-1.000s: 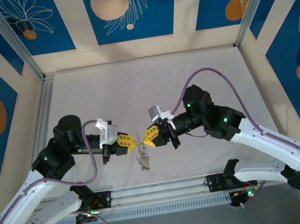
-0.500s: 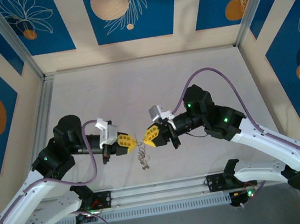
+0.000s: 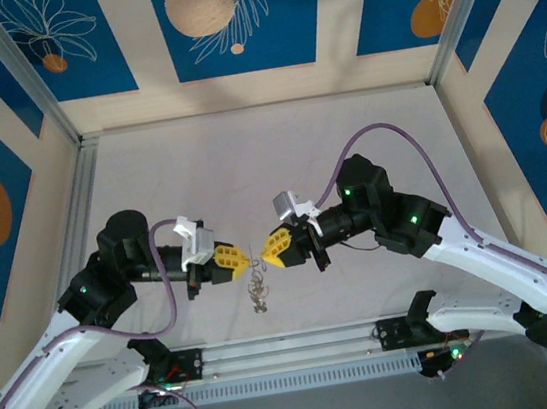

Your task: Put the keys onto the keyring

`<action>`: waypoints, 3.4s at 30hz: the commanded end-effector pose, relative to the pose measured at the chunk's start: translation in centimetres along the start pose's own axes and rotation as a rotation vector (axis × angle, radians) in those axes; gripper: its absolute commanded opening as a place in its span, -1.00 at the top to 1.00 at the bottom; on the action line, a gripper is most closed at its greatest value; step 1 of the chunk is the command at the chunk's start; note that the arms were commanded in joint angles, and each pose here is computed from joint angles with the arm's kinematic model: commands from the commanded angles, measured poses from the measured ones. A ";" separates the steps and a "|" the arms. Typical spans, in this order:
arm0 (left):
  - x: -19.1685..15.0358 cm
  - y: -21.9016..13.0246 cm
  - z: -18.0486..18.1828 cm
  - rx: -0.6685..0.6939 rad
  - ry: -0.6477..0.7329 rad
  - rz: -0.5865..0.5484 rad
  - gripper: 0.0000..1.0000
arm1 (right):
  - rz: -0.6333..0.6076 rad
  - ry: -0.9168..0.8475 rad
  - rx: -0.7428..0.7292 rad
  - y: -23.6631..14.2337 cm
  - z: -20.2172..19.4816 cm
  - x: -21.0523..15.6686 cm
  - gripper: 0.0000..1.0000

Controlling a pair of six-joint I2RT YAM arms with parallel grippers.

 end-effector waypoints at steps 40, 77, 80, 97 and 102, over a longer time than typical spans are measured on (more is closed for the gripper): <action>1.0 -0.6 -0.5 -0.009 0.056 -0.047 1.00 | -0.028 -0.017 0.050 0.0 0.7 1.1 1.00; 1.0 -0.8 -0.4 0.035 0.070 -0.042 1.00 | 0.007 -0.005 0.065 0.6 1.2 1.2 1.00; 1.0 -0.9 -0.5 0.043 0.074 -0.040 1.00 | 0.012 -0.009 0.023 0.1 1.2 1.2 1.00; 1.0 -1.0 -0.5 0.051 0.079 -0.040 1.00 | 0.063 -0.003 -0.010 -0.5 1.5 1.0 1.00; 0.9 -0.8 -0.4 0.043 0.073 -0.038 1.00 | 0.068 -0.010 -0.016 -0.7 1.7 1.1 1.00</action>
Point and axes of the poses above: each hand's point on the last joint's axis, 136 mm out from that joint toward the fingers, its own y axis out along the fingers, its own z axis along the line the jaws close on, x = y × z, the point moved 10 cm from there along -y, back along the fingers, and after that the axes turned 3 degrees about y, right-handed, at the moved point
